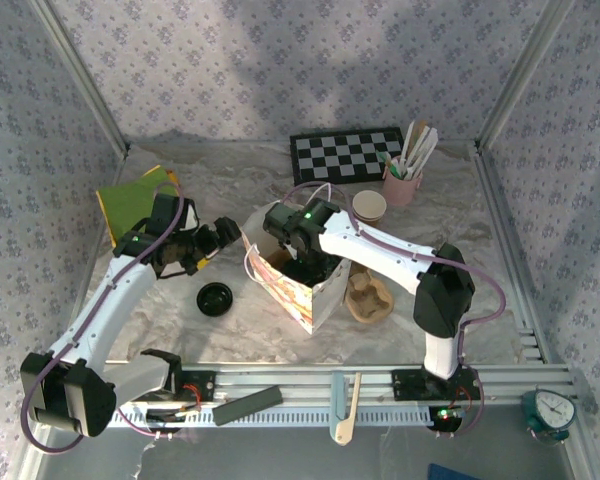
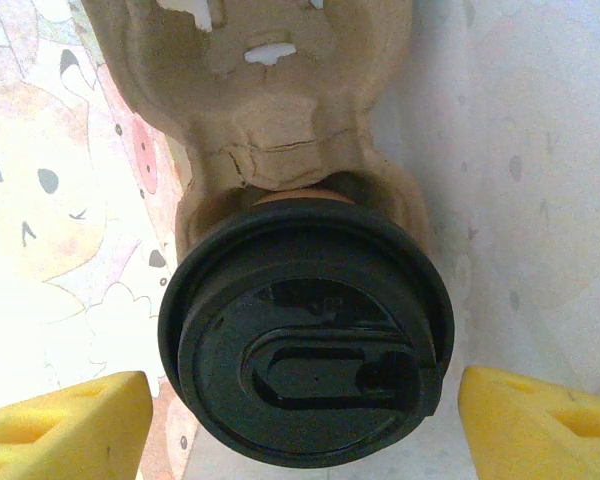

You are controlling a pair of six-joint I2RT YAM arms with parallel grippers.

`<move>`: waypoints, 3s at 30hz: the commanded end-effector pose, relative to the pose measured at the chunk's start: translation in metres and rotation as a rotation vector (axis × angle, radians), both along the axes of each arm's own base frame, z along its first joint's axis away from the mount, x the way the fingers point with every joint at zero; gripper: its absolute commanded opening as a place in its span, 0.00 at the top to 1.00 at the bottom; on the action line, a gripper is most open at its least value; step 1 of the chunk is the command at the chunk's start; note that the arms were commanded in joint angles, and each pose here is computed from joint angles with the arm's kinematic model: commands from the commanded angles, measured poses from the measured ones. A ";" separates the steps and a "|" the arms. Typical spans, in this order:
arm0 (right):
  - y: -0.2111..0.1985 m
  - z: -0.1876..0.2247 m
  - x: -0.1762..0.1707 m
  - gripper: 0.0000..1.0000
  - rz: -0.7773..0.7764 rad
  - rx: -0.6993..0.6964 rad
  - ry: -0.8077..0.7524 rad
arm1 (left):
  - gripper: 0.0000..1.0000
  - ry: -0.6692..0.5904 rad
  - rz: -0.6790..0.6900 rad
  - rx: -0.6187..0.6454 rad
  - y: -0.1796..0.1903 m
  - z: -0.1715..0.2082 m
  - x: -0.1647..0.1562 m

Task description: Pack the takeout coffee

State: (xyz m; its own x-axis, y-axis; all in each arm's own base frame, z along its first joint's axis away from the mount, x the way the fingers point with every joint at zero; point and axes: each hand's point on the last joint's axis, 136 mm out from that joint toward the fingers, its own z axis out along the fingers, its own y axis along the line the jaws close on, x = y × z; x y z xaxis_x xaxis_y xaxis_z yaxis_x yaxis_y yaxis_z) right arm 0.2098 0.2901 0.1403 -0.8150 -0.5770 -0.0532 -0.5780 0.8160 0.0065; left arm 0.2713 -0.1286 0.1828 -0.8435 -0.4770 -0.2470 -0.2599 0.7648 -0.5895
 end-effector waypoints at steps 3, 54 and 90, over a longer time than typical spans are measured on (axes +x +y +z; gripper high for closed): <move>-0.005 0.008 -0.002 0.19 -0.017 -0.012 -0.010 | 0.00 -0.039 -0.008 -0.011 -0.003 0.015 0.005; -0.006 0.010 -0.001 0.18 -0.025 -0.011 -0.020 | 0.00 -0.036 -0.008 -0.012 -0.003 0.015 0.004; -0.002 0.031 0.003 0.15 -0.039 0.024 -0.054 | 0.00 -0.043 -0.013 -0.011 -0.004 0.017 0.005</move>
